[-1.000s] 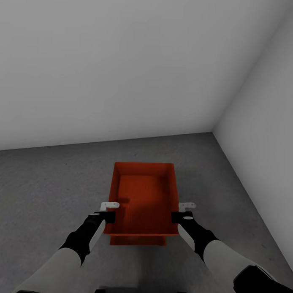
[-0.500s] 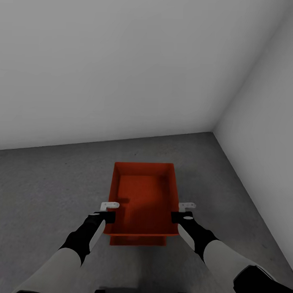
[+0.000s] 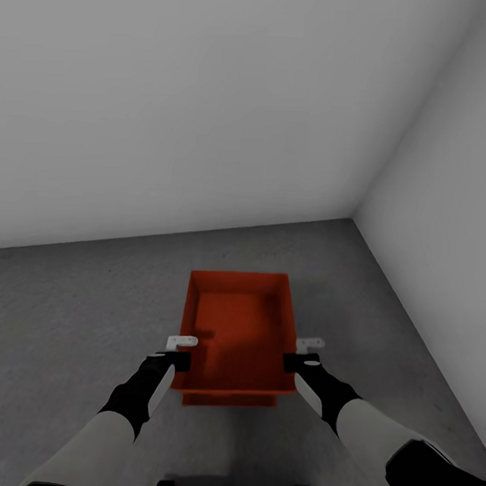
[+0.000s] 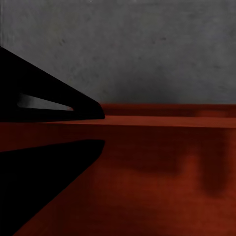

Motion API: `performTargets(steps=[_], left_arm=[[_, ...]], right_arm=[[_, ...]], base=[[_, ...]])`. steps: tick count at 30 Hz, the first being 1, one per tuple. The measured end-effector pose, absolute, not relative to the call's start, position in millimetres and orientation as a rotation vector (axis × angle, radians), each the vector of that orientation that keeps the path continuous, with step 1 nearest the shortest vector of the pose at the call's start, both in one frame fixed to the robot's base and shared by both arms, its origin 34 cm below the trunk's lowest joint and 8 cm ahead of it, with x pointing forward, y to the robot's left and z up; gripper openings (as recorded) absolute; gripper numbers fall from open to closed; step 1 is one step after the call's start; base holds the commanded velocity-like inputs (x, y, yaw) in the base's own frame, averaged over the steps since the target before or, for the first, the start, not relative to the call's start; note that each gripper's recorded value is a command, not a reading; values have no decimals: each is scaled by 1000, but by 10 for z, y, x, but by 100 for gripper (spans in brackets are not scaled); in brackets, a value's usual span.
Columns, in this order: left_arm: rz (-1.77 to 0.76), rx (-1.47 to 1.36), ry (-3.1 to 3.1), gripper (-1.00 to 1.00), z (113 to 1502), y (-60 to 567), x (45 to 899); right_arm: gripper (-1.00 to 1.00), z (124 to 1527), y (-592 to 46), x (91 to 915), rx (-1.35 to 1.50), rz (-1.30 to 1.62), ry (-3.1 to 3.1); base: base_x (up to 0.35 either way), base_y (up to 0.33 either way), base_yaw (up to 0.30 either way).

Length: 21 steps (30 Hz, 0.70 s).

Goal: Move the two storage containers from the living room to the garage. In the garage, place one container on the floor and stack the other container on top of it (either order is fine).

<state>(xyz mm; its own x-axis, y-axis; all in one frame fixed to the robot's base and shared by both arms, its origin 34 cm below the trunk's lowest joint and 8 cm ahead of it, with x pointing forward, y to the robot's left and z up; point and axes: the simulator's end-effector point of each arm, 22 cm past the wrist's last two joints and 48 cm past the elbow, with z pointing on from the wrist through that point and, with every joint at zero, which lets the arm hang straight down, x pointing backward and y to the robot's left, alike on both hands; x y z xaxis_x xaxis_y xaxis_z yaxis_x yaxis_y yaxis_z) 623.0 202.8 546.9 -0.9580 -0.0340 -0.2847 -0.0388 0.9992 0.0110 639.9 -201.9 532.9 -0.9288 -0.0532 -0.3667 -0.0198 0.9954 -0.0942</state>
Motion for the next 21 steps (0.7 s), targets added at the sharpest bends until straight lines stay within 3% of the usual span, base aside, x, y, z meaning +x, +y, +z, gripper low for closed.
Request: performTargets(steps=[6, 21], left_arm=[[33, -37, 2872, -100, 5464, 2040, 6195], [30, -42, 2866, -100, 5469, 2033, 6208]], right_arm=[[-100, 5291, -2007, 6319, -36, -121, 2781], [-100, 5305, -2013, 6345, -40, -123, 2774]], base=[[-114, 0, 0], [-5, 0, 0]])
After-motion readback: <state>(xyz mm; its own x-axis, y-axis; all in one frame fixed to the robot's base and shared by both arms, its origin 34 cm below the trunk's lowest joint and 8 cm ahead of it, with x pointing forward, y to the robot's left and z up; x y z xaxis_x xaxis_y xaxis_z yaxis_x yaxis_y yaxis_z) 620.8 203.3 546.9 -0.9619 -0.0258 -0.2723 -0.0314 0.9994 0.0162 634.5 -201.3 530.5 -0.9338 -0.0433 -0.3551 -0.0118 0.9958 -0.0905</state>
